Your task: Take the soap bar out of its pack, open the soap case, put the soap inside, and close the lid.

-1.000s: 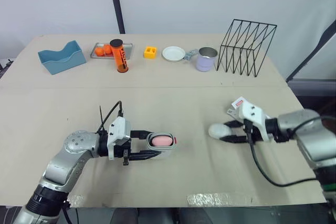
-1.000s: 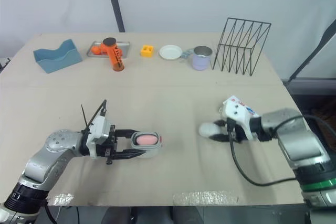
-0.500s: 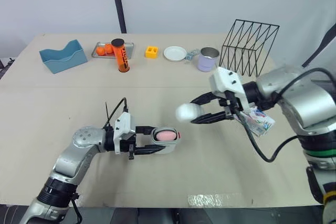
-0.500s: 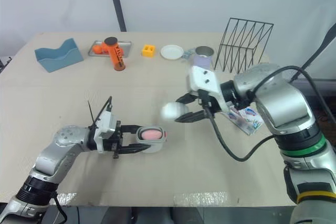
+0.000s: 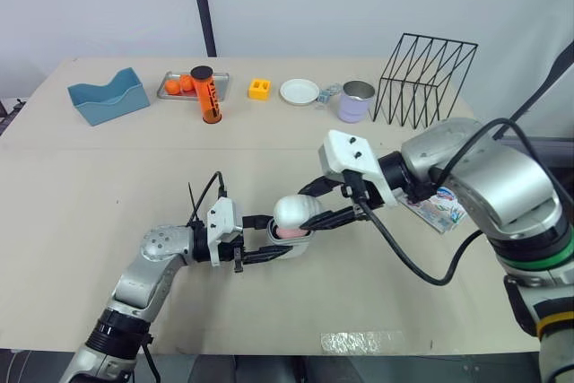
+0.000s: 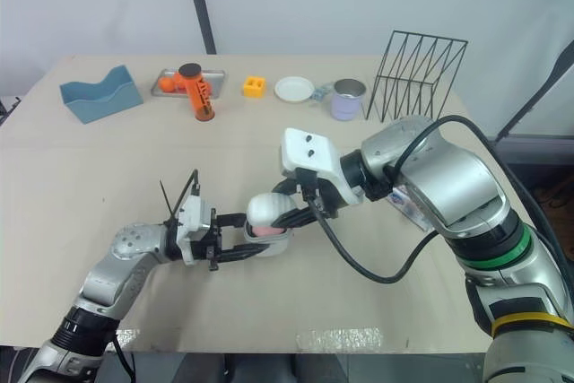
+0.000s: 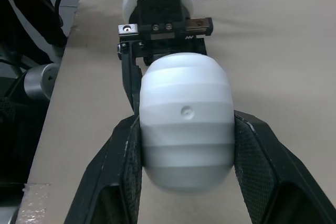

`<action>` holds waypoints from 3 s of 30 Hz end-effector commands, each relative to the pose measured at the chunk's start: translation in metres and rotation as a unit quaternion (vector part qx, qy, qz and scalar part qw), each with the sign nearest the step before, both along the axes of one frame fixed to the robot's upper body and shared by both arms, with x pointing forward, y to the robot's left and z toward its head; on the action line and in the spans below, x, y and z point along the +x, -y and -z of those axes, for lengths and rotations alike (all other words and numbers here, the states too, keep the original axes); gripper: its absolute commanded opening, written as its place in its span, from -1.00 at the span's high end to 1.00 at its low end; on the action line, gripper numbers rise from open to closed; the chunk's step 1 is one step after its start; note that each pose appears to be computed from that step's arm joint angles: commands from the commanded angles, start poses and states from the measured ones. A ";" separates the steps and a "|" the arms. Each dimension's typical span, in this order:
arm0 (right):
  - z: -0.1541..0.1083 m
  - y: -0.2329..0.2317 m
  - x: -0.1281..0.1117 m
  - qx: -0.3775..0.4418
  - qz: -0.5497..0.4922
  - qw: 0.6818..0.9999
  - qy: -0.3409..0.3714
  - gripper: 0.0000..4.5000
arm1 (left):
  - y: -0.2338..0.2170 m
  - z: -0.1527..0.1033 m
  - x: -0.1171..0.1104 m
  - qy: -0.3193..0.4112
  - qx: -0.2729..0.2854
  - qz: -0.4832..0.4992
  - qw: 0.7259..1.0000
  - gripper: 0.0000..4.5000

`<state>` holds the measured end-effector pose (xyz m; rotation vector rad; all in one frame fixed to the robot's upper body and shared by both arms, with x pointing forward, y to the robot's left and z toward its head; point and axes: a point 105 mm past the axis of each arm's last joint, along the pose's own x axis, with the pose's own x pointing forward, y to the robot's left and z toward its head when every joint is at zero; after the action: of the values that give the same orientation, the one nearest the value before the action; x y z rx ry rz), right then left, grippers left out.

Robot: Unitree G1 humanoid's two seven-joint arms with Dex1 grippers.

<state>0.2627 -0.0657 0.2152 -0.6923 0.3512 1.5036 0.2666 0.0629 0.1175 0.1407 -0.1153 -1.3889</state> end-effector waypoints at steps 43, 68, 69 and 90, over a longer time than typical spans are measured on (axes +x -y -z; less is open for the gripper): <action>0.032 -0.008 0.003 -0.023 -0.028 0.999 0.021 0.18 | -0.001 0.000 -0.004 0.025 0.002 0.019 1.000 0.13; 0.038 -0.008 0.006 -0.050 -0.016 0.999 -0.005 0.18 | 0.003 -0.001 -0.007 0.031 0.002 0.025 0.999 0.13; 0.038 -0.007 0.006 -0.052 -0.015 0.999 -0.008 0.18 | 0.003 -0.002 -0.006 0.031 0.002 0.025 0.999 0.13; 0.040 -0.007 0.002 -0.070 -0.015 0.996 -0.044 0.18 | 0.004 -0.002 -0.008 0.035 0.003 0.030 0.999 0.13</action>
<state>0.2685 -0.0587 0.1863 -0.7518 0.4596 1.5283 0.2639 0.0643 0.1102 0.1726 -0.1210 -1.4097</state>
